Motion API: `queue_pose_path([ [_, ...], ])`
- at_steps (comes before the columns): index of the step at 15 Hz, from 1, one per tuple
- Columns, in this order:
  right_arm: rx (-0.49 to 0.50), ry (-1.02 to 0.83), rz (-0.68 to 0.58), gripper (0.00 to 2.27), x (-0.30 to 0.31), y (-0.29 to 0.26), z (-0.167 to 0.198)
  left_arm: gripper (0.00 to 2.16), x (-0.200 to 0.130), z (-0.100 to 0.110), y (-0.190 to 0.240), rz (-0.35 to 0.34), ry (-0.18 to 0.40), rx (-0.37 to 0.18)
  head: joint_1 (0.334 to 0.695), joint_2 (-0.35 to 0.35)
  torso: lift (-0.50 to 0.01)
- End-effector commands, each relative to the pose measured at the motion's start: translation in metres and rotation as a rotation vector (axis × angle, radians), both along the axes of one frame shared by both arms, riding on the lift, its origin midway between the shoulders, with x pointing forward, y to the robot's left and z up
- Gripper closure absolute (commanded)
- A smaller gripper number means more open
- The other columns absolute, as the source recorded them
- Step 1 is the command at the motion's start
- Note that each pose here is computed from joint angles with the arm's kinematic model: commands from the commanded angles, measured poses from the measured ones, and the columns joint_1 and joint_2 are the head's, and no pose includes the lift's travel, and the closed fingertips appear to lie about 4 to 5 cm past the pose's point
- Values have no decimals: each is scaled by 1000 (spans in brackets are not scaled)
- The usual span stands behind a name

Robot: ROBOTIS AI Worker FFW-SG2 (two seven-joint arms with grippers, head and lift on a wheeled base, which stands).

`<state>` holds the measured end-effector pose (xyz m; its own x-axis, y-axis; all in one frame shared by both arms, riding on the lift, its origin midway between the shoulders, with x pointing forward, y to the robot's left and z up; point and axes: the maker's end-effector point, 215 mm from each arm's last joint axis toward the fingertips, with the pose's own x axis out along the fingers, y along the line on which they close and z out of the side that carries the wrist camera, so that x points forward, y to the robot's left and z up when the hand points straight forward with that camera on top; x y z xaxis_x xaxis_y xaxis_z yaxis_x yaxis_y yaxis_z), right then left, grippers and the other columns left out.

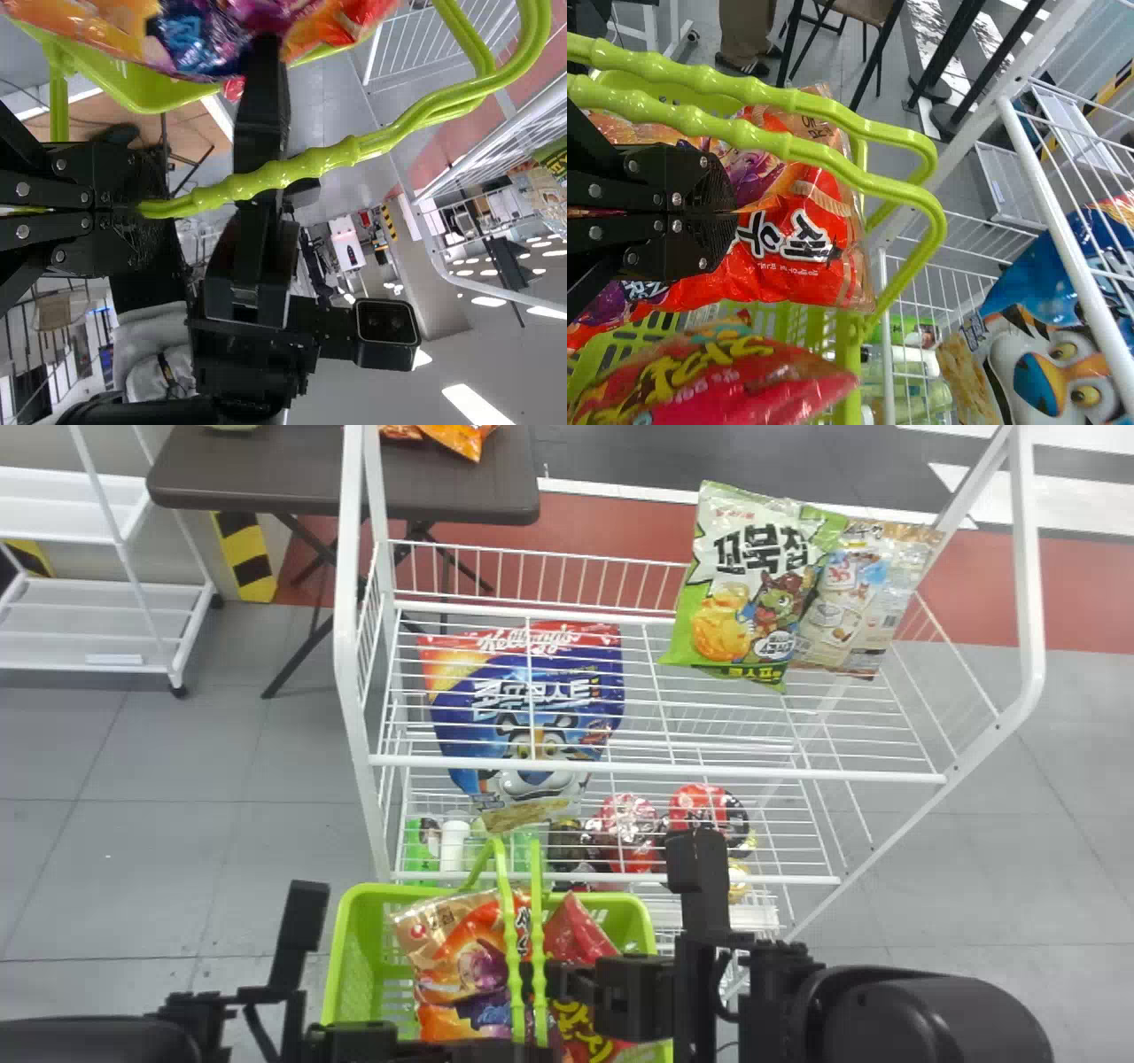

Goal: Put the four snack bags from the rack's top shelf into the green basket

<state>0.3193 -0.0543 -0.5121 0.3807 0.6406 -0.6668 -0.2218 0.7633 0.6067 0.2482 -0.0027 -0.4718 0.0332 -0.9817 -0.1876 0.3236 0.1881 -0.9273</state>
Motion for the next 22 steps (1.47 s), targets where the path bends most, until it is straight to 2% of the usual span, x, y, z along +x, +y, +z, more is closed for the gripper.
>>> queue_pose_path([
  [1,-9,10,-3,1835,0,1,-10,2121,0,0,0,-4,0,2,695,-122,0],
  [2,-40,4,-4,1116,1,-5,-14,2125,-1,0,1,-2,0,1,695,-120,0],
  [3,-64,3,-4,22,2,-11,-18,2121,0,1,1,1,0,0,695,-120,0],
  [6,-105,13,-11,33,1,-32,-21,2121,-1,2,2,0,2,2,695,-147,0],
  [9,-119,-60,-46,53,24,-54,-1,2125,0,2,0,-1,2,4,695,-180,0],
  [14,-264,-504,-292,53,155,-130,75,2121,-1,0,0,0,7,8,695,-253,0],
  [17,-317,-779,-486,66,239,-179,143,2121,-2,-2,-3,-7,10,12,695,-302,0],
  [19,-394,-878,-600,90,273,-212,172,2125,-3,-4,-3,-7,13,16,695,-322,0],
  [22,-530,-881,-722,93,301,-252,173,2121,-3,-6,4,-2,18,19,695,-350,0],
])
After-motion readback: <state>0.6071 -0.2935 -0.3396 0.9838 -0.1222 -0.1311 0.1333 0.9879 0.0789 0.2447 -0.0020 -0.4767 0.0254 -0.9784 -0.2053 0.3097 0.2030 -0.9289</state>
